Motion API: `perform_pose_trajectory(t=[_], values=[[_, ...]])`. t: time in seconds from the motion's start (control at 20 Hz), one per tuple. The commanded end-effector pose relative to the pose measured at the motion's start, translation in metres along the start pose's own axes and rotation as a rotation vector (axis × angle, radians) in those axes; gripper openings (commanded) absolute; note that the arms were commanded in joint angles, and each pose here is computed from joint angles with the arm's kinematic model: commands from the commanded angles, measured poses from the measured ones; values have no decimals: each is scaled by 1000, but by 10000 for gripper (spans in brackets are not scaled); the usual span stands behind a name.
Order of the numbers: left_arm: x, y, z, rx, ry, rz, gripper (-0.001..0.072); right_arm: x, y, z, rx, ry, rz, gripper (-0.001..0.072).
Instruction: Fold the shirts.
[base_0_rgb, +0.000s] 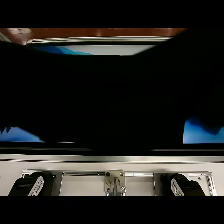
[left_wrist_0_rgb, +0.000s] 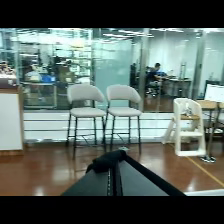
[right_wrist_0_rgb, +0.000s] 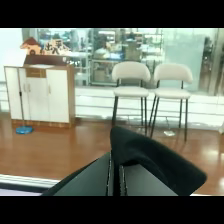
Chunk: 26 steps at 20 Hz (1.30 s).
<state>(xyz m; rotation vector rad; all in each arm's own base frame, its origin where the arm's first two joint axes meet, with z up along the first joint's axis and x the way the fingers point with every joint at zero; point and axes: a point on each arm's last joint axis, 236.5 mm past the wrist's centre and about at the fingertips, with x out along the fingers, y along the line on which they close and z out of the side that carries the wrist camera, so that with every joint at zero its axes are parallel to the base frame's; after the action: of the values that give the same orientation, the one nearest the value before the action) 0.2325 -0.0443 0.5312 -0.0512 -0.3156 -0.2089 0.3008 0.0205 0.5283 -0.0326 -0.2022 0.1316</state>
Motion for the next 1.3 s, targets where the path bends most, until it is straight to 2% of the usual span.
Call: perform_pose_trajectory(t=[0.0,0.1,0.25,0.5,0.6,0.75,0.9,1.05,1.25], values=[[-3,20,19,56,-72,90,38,-4,1,-19,-20,88,1,69],[0,25,8,12,-34,103,38,-10,10,-53,-24,235,42,69],[6,44,-25,5,94,170,38,-39,19,-132,-25,579,95,68],[32,77,-115,-10,394,235,38,-91,43,-271,160,1093,194,68],[54,86,-152,-86,472,237,38,-79,38,-312,203,1111,169,68],[92,80,-186,-218,496,169,38,-44,39,-347,264,1036,175,68],[111,76,-151,-174,338,125,38,-11,48,-320,208,870,259,68],[94,60,-75,-119,183,100,38,4,52,-236,105,656,294,68],[38,35,42,24,-35,110,38,-23,60,-120,17,416,270,68]])
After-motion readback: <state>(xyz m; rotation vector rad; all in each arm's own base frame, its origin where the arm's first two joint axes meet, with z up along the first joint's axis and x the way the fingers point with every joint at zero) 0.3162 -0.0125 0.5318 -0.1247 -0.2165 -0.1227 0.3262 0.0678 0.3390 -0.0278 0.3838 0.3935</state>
